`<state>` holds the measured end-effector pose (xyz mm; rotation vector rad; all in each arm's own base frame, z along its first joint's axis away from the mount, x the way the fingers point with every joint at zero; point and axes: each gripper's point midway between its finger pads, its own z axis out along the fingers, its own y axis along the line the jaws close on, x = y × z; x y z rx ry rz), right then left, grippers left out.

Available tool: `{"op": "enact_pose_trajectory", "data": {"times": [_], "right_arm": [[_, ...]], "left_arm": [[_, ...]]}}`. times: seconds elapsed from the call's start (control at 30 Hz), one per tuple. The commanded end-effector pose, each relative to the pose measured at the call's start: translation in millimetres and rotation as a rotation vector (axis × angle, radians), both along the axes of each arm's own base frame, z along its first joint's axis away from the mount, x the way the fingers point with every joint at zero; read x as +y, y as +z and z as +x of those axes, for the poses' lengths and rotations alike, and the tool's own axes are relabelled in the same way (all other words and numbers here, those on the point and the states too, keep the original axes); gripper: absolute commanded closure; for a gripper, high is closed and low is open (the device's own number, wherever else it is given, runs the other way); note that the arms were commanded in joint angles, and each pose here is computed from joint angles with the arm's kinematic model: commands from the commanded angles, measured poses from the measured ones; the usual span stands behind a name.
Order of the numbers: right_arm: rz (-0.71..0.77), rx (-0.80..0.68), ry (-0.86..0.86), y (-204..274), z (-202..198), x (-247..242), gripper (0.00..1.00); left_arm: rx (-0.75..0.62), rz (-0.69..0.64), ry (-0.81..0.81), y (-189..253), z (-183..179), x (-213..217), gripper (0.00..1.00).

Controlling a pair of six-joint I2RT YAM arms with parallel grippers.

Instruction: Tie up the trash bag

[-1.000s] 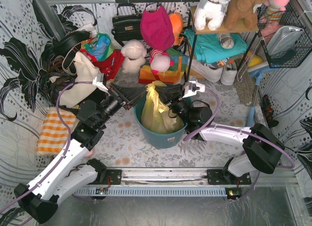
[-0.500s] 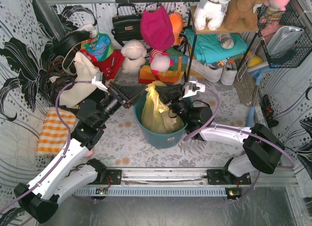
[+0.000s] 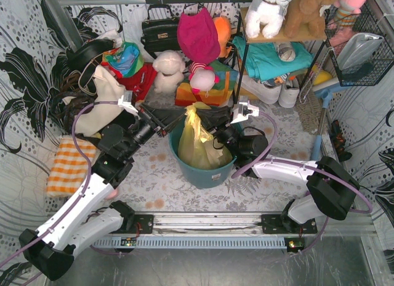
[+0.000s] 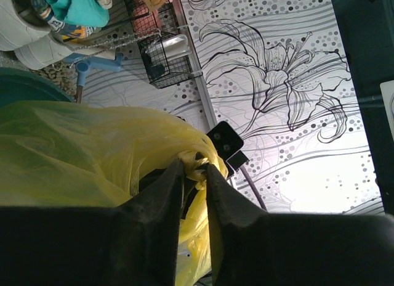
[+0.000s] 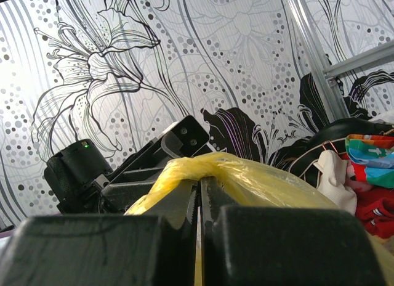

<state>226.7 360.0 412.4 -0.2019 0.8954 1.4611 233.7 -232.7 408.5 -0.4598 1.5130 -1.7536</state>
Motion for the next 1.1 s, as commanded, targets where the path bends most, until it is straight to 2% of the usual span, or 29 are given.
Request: {"op": "enact_pose_trajectory", "data": {"times": [0.0, 0.17, 0.33, 0.47, 0.57, 0.83, 1.07], "right_arm": [[0.037, -0.03, 0.019, 12.0, -9.9, -5.8, 1.0], [0.039, -0.027, 0.017, 12.0, -9.4, -6.1, 1.0], [0.042, -0.025, 0.016, 12.7, -9.9, -7.6, 0.98], [0.047, -0.024, 0.019, 14.1, -10.9, -9.0, 0.78], [0.043, -0.017, 0.022, 11.6, -11.6, -9.7, 0.72], [0.033, -0.009, 0.02, 8.5, -14.2, -13.2, 0.72], [0.026, -0.012, 0.01, 12.7, -19.6, -22.5, 0.72]], "left_arm": [[-0.078, -0.021, 0.002, 18.4, -3.1, 1.8, 0.77], [-0.117, -0.005, -0.002, 21.1, -5.3, 0.8, 1.0], [-0.178, 0.023, 0.0, 29.9, -9.3, 0.9, 1.0], [-0.206, 0.062, 0.062, 32.6, -3.9, 7.5, 1.0], [-0.234, 0.089, 0.097, 37.2, -3.3, 12.1, 1.0], [-0.321, 0.118, 0.155, 50.1, -9.4, 22.7, 1.0], [-0.411, 0.088, 0.11, 63.8, -21.9, 18.2, 1.0]]}}
